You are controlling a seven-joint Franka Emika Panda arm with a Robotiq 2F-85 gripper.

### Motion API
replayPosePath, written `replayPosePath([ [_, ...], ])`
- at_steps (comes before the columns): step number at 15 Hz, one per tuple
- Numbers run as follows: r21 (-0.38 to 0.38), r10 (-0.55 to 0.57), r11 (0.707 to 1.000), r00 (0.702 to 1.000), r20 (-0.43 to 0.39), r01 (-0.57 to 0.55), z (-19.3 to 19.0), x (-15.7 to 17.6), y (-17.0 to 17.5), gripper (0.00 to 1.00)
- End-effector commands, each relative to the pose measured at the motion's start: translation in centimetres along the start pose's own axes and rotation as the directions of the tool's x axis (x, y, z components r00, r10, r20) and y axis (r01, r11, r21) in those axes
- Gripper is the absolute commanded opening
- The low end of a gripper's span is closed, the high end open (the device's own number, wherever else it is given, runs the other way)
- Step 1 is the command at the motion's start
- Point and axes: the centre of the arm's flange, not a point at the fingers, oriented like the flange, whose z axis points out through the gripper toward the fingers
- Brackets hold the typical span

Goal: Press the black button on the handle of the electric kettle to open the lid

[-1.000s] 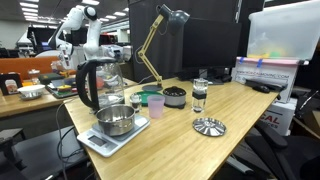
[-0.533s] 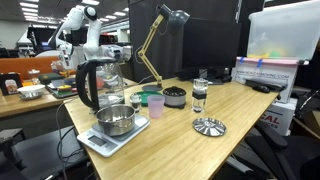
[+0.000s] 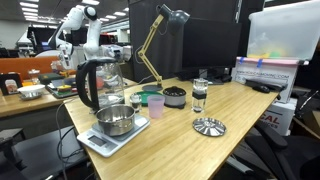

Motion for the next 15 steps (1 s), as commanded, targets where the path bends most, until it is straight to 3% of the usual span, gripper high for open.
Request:
replayPosePath([
  [1, -0.076, -0.039, 0.997, 0.991, -0.129, 0.030, 0.2, -0.1, -1.8, 1.00],
  [6, -0.137, -0.123, 0.986, 0.966, -0.226, 0.094, 0.4, 0.2, -5.3, 1.00],
  [7, -0.118, -0.102, 0.990, 0.978, -0.181, 0.082, -0.3, 0.9, -4.4, 1.00],
  [15, -0.116, -0.101, 0.990, 0.978, -0.184, 0.081, -0.1, 0.7, -4.4, 1.00],
])
